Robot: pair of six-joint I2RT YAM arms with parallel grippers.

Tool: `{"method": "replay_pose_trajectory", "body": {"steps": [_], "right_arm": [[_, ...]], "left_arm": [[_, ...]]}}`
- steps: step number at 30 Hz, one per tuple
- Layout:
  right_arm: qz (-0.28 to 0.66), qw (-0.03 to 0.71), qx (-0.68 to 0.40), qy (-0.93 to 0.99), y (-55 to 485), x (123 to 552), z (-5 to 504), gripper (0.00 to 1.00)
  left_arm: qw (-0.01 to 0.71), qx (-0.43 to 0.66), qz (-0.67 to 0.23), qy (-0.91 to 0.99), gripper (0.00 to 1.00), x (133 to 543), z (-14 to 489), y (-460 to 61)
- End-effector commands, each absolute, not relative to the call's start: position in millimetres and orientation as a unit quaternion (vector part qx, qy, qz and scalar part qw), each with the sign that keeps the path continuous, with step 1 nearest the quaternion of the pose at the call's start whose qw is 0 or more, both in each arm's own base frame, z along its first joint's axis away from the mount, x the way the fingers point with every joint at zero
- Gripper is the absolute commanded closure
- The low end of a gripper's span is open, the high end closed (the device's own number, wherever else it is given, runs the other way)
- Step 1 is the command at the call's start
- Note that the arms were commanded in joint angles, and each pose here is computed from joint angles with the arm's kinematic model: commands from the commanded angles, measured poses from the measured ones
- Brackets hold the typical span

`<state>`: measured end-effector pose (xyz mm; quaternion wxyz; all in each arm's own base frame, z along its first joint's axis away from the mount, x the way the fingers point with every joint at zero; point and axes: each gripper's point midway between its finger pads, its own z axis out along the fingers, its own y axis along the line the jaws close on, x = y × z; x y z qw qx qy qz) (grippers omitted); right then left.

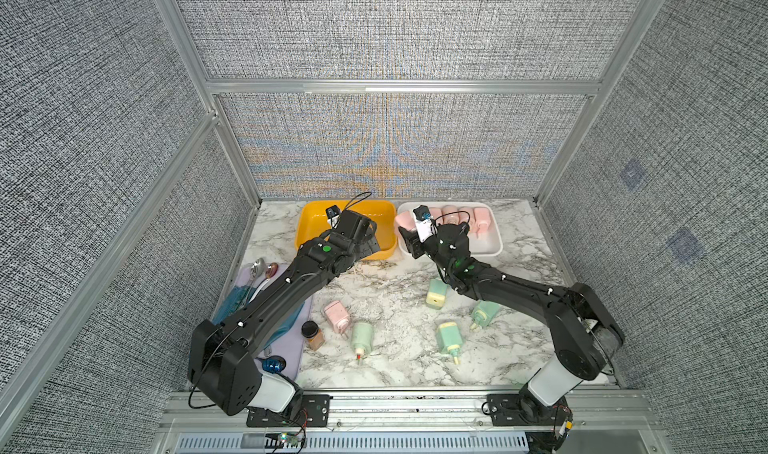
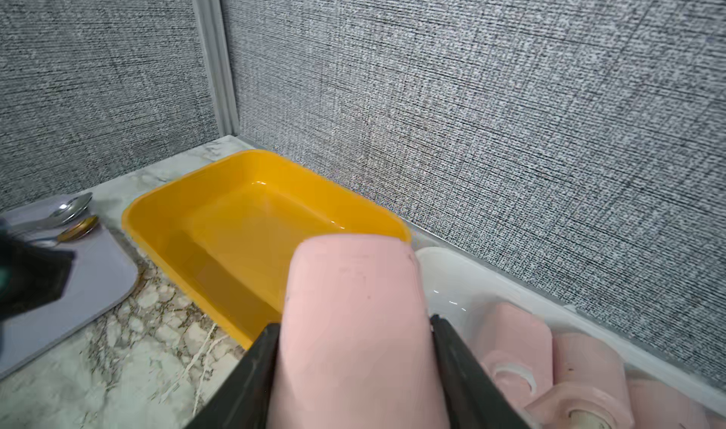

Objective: Place the pencil sharpeners by color into the storage box
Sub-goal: Place the pencil sharpener in the storage box.

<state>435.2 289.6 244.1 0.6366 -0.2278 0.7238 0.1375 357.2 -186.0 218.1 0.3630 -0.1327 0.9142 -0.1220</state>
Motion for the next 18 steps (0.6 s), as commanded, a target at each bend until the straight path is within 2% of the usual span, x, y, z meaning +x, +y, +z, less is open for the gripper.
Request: {"method": "replay_pose_trajectory", "body": {"steps": [1,8,18], "right_arm": [[0.124,0.639,-0.189,0.735,277.3,451.8,244.1,1.00],[0.086,0.646,-0.132,0.747,255.7,482.7,242.2,1.00],[0.058,0.656,-0.116,0.744,254.3,515.6,229.8,1.00]], "left_arm": [[0.377,-0.075,-0.129,0.914,0.00,361.6,221.1,-195.3],[0.368,-0.040,-0.131,0.920,0.00,374.8,207.6,-210.3],[0.318,0.000,-0.145,0.937,0.00,408.5,179.8,-246.1]]}}
